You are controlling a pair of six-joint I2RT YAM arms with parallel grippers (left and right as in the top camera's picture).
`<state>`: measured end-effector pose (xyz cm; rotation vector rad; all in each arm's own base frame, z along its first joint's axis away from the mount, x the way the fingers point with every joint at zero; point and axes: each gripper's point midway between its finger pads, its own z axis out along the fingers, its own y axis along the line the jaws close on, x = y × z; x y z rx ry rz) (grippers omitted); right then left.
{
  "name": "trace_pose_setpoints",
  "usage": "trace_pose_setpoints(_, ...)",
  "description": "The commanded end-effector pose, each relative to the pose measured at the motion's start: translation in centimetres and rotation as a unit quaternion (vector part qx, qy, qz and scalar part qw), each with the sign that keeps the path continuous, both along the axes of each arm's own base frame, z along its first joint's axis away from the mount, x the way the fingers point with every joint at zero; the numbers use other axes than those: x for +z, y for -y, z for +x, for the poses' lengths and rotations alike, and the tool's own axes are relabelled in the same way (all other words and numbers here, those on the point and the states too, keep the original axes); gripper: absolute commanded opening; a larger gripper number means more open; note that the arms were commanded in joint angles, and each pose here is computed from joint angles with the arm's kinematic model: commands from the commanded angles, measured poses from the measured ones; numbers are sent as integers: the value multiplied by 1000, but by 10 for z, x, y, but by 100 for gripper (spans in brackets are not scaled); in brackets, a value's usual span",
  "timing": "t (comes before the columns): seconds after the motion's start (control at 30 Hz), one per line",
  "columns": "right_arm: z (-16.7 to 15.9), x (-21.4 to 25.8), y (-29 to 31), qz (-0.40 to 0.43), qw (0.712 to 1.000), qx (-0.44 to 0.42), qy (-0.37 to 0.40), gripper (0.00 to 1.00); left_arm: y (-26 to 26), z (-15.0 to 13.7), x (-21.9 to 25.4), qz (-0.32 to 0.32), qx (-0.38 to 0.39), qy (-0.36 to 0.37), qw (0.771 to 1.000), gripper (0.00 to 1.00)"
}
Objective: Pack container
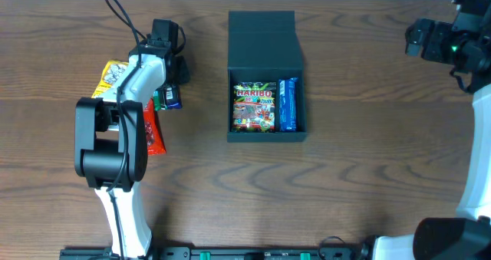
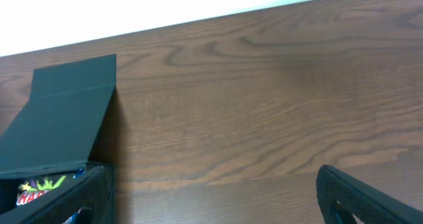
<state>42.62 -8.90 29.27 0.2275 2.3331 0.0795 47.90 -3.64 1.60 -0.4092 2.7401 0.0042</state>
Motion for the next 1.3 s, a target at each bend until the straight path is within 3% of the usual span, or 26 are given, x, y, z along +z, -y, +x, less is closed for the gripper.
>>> trace_pose_setpoints(0.0, -1, -3, 1, 3, 1000, -1, -4, 99, -5, -5, -18, 10, 11, -18, 1000, 45)
trace_pose_setpoints(0.27, -1, -4, 1, 5, 1000, -3, -5, 99, -5, -5, -26, 10, 11, -23, 1000, 45)
trace_pose_setpoints(0.43, -1, -4, 1, 6, 1000, -4, -5, 99, -5, -5, -26, 10, 11, -23, 1000, 22)
trace_pose_setpoints(0.67, -1, -4, 1, 6, 1000, -4, -5, 99, -4, -2, -19, 8, 10, -22, 1000, 19)
trace_pose_setpoints(0.87, -1, -3, 1, 5, 1000, -4, -4, 99, 13, 19, 31, 13, -29, -7, 999, 15)
trace_pose_setpoints(1.1, -1, -3, 2, 5, 1000, -4, -3, 99, 81, 26, 109, 11, -99, 23, 995, 9)
trace_pose_setpoints(1.27, -3, -2, 14, 5, 1000, -18, -2, 99, 185, -16, 112, -27, -183, 5, 983, 6)
